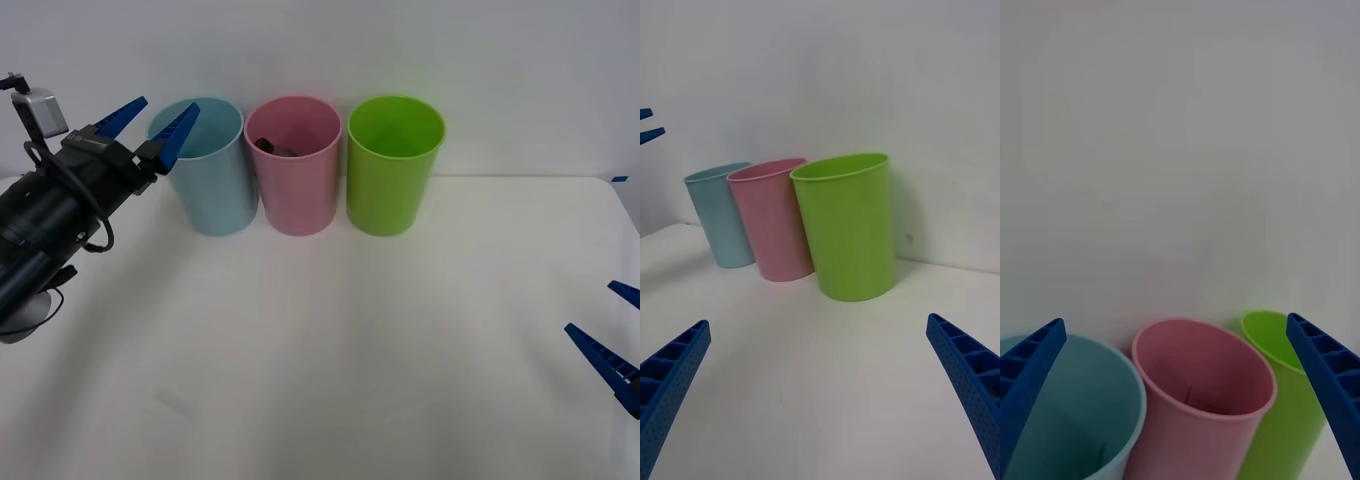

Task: Grasp the object on the table and drop it into the matching bin: aluminum can to the light blue bin, PET bottle to the pink bin.

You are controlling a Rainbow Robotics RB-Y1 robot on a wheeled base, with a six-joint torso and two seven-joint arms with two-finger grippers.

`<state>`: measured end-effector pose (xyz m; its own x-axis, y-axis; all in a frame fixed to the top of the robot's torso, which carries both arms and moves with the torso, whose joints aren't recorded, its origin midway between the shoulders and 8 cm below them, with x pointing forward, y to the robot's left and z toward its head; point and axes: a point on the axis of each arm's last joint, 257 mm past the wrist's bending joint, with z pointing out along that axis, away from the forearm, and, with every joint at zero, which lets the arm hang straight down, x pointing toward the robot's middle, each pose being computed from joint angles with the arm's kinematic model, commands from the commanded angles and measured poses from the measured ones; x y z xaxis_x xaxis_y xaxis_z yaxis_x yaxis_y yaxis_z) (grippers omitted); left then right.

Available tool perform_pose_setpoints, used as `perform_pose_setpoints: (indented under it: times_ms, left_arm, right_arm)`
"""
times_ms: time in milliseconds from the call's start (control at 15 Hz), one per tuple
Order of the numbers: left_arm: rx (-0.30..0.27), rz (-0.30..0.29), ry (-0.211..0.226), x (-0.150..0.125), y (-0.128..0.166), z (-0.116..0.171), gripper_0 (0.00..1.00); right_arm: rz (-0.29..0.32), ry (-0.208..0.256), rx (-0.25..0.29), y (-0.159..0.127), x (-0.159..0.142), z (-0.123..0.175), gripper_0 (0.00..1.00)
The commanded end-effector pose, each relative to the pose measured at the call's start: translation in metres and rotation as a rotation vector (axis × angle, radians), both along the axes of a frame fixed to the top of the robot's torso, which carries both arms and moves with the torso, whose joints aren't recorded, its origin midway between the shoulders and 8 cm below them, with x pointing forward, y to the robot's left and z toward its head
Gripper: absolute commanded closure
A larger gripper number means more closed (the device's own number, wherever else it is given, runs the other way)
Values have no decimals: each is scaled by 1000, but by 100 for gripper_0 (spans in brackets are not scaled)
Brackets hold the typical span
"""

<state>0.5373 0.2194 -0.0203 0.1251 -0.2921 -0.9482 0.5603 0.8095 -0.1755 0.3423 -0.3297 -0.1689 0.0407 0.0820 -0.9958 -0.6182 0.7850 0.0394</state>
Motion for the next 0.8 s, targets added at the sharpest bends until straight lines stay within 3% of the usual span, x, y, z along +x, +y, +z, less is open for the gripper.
perform_pose_setpoints:
  times_ms: [67, 533, 800]
  left_arm:
    - [39, 16, 20, -18, 22, -27, 0]
    - [218, 59, 105, -65, 68, -108, 0]
    - [296, 8, 136, -97, 86, -138, 0]
  right_arm:
    - [0, 0, 0, 0, 0, 0, 0]
    - [0, 0, 0, 0, 0, 0, 0]
    - [0, 0, 0, 0, 0, 0, 0]
